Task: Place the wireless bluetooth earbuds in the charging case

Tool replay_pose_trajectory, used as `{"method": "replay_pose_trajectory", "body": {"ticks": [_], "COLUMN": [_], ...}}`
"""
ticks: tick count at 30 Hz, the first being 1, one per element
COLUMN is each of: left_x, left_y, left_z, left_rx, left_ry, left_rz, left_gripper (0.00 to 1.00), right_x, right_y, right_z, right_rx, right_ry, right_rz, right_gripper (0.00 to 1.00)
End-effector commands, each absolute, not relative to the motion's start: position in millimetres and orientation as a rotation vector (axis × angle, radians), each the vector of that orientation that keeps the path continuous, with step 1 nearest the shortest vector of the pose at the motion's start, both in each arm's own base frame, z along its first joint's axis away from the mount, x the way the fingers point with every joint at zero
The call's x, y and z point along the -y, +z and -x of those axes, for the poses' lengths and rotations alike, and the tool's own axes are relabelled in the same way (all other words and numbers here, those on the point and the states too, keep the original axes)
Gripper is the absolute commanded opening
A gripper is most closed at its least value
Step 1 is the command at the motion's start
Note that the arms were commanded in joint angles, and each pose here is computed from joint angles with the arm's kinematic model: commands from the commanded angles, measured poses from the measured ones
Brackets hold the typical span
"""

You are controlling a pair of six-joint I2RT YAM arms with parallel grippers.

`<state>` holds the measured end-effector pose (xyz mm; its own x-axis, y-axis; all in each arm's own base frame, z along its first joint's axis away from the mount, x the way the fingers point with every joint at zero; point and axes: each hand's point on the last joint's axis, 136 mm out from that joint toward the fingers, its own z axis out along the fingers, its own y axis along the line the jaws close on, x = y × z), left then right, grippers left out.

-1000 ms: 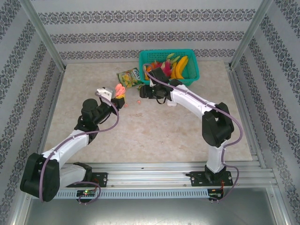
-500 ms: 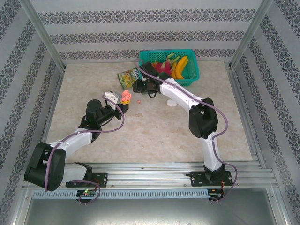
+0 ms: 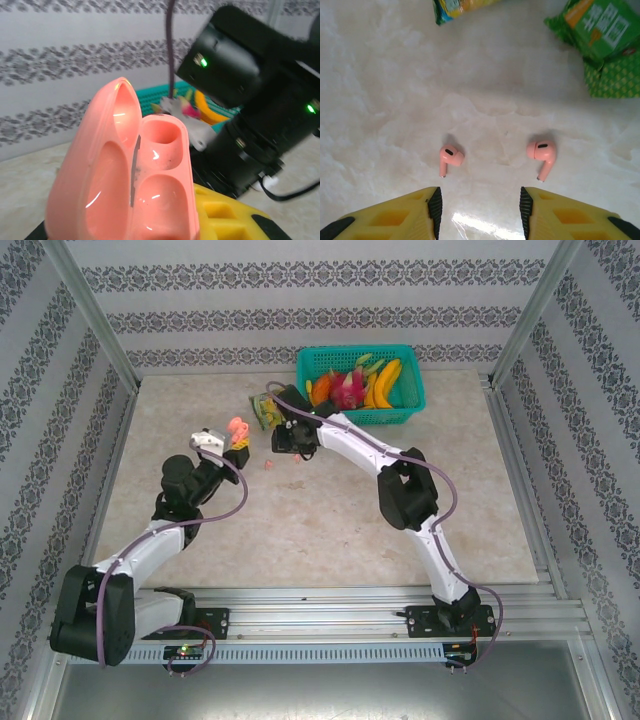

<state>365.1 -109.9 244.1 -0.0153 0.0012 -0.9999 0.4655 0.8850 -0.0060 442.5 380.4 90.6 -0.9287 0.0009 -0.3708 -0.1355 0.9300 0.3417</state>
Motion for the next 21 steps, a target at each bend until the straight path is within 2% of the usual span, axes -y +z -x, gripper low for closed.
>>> {"method": "replay_pose_trajectory", "body": {"ticks": [1, 8, 21], "left_x": [87.7, 54.6, 40.1], "left_y": [265.9, 269.2, 269.9], "left_z": [-364.1, -362.5, -353.4], "left_rx": [-1.492, -1.484, -1.476], "left_ry": [-0.330, -0.252, -0.230], "left_rz": [-0.282, -0.122, -0.064], "left_gripper": [0.00, 0.00, 0.00], "right_x": [-389.8, -402.4, -416.6], "right_y": [86.9, 79.7, 74.7], "right_z": [-438.2, -437.5, -446.8], "right_rx": [-2.730, -2.692, -2.547], "right_ry": [0.463, 0.317, 0.164], "right_rz": [0.045, -0.050, -0.112], "right_gripper": [0.49, 0.52, 0.51]}}
